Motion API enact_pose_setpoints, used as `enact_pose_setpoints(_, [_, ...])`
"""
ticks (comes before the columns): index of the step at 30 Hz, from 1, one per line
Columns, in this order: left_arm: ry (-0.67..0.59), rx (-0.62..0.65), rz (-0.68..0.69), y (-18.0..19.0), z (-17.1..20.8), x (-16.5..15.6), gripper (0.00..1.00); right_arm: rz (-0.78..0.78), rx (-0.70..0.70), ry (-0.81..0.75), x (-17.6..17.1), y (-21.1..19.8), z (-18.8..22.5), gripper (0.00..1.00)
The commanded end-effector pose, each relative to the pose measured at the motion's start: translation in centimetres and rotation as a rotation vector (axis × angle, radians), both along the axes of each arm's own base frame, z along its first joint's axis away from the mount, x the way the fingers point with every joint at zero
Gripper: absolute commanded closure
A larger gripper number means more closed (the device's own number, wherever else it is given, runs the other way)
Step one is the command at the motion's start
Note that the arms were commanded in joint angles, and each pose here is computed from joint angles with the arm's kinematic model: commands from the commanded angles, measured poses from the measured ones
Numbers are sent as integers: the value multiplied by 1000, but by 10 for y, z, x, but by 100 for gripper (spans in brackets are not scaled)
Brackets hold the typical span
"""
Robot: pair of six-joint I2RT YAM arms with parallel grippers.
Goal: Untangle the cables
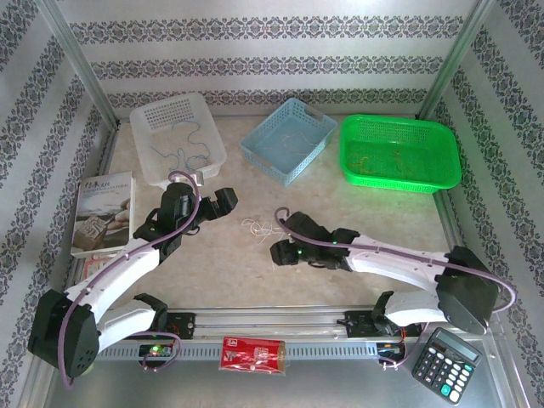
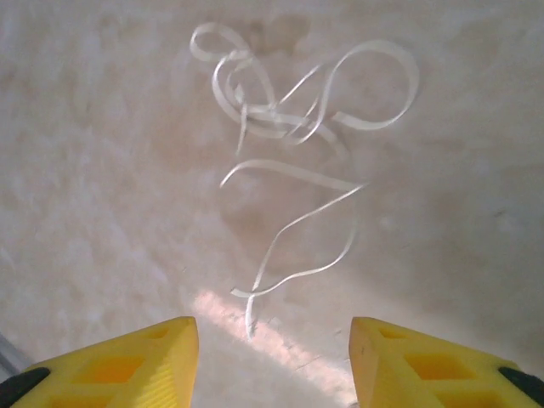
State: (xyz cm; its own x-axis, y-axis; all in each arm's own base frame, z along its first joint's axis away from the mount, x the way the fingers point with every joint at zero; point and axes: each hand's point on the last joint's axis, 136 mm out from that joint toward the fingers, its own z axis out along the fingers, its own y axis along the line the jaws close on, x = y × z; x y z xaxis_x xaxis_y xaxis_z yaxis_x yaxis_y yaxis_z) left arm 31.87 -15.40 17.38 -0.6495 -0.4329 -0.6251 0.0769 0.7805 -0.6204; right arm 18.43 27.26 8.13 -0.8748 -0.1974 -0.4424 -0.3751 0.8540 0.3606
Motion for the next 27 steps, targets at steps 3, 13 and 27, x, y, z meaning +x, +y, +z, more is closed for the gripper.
enact_pose_setpoints(3, [1, -6, 14, 3, -3, -1, 0, -38, -89, 20, -7, 7, -28, 50])
enact_pose_setpoints(13, [-20, -3, 29, 7, 0, -4, 0, -12, -117, 40, -1, 30, -44, 54])
enact_pose_setpoints(27, [-46, -2, 18, 7, 8, -5, 0, -40, -193, 79, 2, 29, -70, 88])
